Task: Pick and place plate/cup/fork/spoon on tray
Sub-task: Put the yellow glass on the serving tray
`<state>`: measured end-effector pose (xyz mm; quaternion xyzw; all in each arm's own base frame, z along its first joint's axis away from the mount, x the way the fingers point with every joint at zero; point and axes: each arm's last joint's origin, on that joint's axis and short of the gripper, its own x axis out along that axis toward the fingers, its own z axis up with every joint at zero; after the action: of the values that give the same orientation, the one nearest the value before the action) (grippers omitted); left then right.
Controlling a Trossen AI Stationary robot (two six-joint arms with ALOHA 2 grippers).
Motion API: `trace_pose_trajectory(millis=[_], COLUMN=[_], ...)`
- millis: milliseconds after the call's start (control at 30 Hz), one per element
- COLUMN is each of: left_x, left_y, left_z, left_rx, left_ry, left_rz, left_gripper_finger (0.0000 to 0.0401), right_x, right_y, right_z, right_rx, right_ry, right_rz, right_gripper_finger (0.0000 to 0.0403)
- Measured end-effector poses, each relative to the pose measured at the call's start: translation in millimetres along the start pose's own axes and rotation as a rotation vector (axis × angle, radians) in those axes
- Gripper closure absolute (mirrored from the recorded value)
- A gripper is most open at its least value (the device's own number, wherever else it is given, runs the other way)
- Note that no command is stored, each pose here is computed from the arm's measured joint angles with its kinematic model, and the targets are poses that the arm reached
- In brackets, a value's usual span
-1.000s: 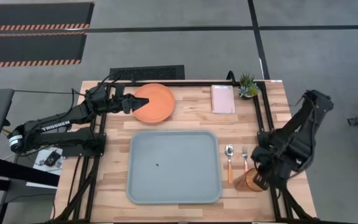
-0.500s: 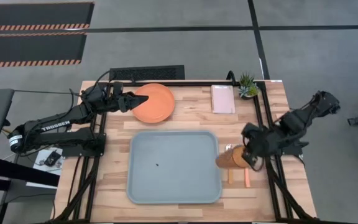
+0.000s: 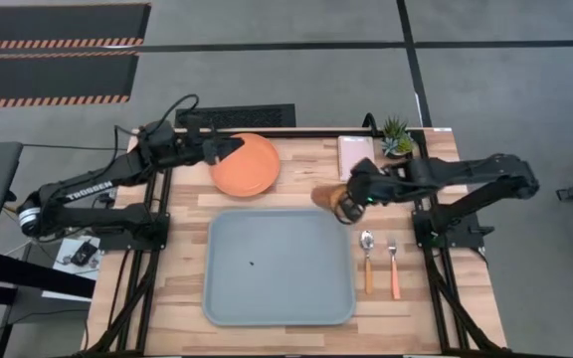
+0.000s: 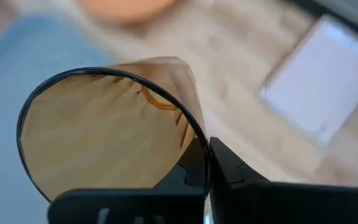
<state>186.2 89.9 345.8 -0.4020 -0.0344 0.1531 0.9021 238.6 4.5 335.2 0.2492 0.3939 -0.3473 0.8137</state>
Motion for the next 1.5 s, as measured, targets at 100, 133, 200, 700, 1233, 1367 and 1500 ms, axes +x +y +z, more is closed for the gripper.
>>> trace_pose_trajectory(millis=[100, 133, 200, 700, 1233, 1367, 1500], left_x=[11.1, 15.3, 23.4, 84.9, 114.6, 113.4, 112.9], left_y=[-4.6, -6.5, -9.3, -9.7, 10.6, 13.3, 14.3], left_z=[5.0, 6.1, 6.4, -9.4, -21.5, -22.7, -23.3], left_rx=[-0.005, -0.007, 0.011, 0.075, 0.144, 0.164, 0.183], left_ry=[0.041, 0.056, 0.093, 0.221, 0.175, 0.177, 0.189], left_rz=[0.069, 0.089, 0.123, 0.219, 0.323, 0.369, 0.376], left_gripper_finger=[0.0161, 0.0161, 0.0161, 0.0161, 0.0161, 0.0161, 0.0161], right_x=[16.2, 20.5, 26.0, 52.8, 100.4, 98.4, 96.5], right_y=[0.6, -0.2, -1.2, -1.2, 28.3, 34.2, 39.0], right_z=[16.8, 23.0, 37.0, 121.4, 138.5, 139.0, 138.1], right_rx=[0.041, 0.054, 0.071, -0.009, -0.134, -0.154, -0.187], right_ry=[-0.105, -0.142, -0.203, -0.334, -0.298, -0.325, -0.341], right_rz=[-0.059, -0.080, -0.120, -0.300, -0.288, -0.263, -0.255], right_gripper_finger=[0.0393, 0.0393, 0.0391, 0.0391, 0.0391, 0.0391, 0.0390])
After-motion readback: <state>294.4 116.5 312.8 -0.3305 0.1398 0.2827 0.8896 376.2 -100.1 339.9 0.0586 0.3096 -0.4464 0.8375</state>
